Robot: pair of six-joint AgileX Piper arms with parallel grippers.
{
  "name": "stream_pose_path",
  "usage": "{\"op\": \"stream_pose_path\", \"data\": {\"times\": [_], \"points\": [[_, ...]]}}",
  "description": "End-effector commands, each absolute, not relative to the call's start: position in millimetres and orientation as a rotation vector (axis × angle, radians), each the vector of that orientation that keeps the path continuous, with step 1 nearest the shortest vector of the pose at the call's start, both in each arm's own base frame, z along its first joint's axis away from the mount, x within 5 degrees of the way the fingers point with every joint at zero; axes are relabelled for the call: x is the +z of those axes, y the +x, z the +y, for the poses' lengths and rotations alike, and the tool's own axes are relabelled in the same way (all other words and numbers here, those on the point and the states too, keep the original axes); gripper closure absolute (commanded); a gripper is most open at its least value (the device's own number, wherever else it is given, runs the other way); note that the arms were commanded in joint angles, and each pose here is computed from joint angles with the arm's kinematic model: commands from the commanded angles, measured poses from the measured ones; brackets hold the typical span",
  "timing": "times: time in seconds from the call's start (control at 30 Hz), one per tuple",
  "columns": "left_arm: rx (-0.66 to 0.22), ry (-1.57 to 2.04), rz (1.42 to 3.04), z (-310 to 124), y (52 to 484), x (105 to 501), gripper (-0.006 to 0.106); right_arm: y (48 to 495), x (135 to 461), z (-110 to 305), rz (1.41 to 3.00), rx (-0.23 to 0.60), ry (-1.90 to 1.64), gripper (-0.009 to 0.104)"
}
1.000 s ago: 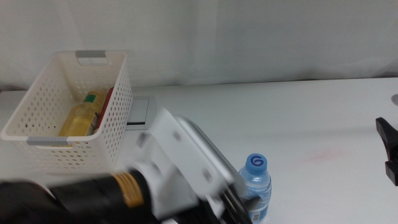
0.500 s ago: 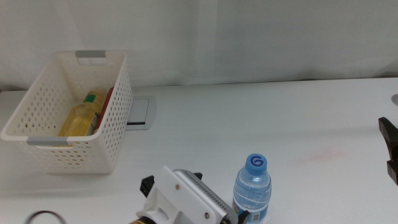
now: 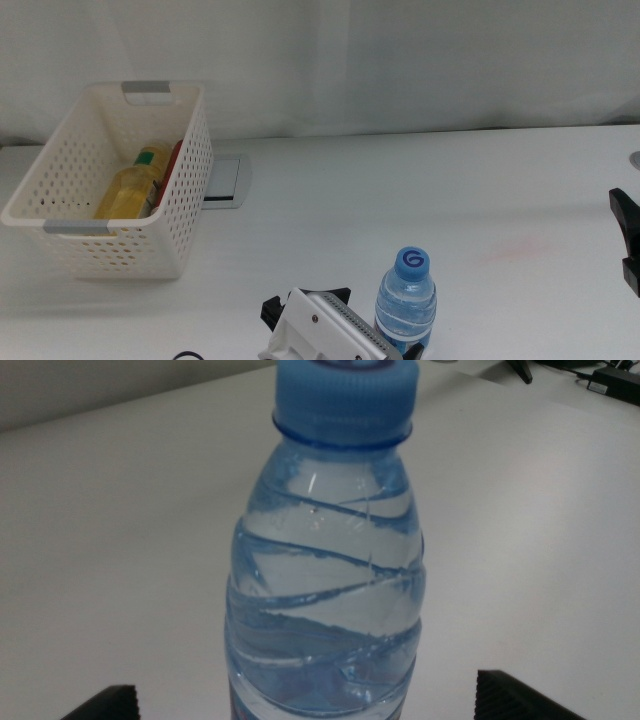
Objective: Use arms to grab the bottles and put them into the dustbin to the left of the table.
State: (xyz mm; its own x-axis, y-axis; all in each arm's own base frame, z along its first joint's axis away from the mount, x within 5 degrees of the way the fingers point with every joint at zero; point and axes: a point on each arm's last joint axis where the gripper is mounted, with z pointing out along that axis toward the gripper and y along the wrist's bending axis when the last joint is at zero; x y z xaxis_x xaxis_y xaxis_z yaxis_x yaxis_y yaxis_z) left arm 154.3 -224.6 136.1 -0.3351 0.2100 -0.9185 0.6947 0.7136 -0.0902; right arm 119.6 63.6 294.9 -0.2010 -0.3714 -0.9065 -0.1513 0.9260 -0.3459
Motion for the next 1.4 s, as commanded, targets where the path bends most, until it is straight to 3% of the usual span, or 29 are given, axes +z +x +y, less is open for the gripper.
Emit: {"op": "stream_pose_path", "data": {"times": [0.0,0.47,0.73,1.0,1.13,1.27,1.33,1.37], "points": [[-0.623,0.693,1.873,-228,153,132,0.014,118,292,61,1.816,-0.205,-0.371,-0.008],[-0.634,0.656,1.862,-256,171,120,0.014,118,292,61,1.816,-0.205,-0.371,-0.008],[-0.585,0.588,1.929,-258,178,106,0.019,118,292,61,1.816,-0.205,-0.371,-0.008],[-0.595,0.543,1.918,-267,196,112,0.019,118,292,61,1.816,-0.205,-0.371,-0.008],[-0.565,0.523,2.015,-266,212,111,0.021,118,292,61,1.816,-0.205,-0.371,-0.008],[-0.561,0.522,2.026,-266,213,110,0.043,118,292,61,1.816,-0.205,-0.371,-0.008],[-0.561,0.522,2.026,-266,213,110,0.064,118,292,61,1.816,-0.205,-0.371,-0.008],[-0.562,0.522,2.024,-266,213,110,0.094,118,292,61,1.816,-0.205,-0.371,-0.008]]}}
